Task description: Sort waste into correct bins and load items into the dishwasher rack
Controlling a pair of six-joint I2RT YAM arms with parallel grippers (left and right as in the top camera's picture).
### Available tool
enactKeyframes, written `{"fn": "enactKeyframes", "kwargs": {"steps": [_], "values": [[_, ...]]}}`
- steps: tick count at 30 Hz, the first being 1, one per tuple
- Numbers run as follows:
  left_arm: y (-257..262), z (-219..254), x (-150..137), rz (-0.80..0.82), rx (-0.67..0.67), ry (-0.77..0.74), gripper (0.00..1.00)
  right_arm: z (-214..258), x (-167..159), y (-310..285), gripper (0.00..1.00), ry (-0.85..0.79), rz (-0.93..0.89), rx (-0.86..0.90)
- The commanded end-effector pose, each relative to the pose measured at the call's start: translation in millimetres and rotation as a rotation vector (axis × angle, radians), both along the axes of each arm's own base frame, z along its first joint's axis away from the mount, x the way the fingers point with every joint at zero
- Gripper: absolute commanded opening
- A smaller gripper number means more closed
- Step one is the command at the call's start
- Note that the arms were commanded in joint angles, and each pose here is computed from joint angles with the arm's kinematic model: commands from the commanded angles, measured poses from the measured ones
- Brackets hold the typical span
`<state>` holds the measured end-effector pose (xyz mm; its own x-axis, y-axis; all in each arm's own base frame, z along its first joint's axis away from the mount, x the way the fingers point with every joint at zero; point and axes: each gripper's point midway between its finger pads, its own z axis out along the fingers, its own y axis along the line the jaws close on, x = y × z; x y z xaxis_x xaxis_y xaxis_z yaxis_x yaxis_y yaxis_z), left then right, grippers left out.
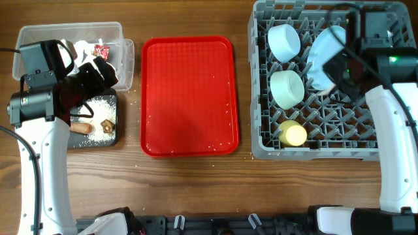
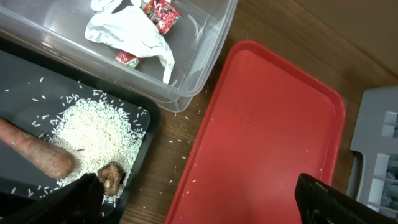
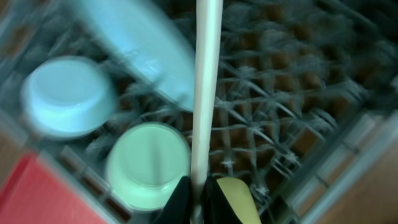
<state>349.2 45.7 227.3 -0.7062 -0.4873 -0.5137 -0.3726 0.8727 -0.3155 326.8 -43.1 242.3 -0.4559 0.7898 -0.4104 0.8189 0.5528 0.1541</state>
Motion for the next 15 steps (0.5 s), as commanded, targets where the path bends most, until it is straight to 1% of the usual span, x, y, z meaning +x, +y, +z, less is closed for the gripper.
{"fn": "enactKeyframes", "kwargs": {"steps": [1,5,10,13,14,15], "values": [[1,8,2,0.003,0.003,-0.022,1.00,-14,-21,-31,0.04,-0.031,-0.381,0.005],[1,8,2,0.003,0.003,-0.022,1.00,-53,-35,-32,0.05,0.000,-0.565,0.043],[1,8,2,0.003,0.003,-0.022,1.00,-105,-32,-30,0.04,0.002,-0.575,0.060],[1,8,2,0.003,0.003,-0.022,1.00,-117,-31,-30,0.04,-0.003,-0.574,0.062],[1,8,2,0.003,0.003,-0.022,1.00,-118,-32,-30,0.17,-0.001,-0.570,0.061],[1,8,2,0.003,0.003,-0.022,1.00,-117,-30,-29,0.58,0.004,-0.537,0.056]]}}
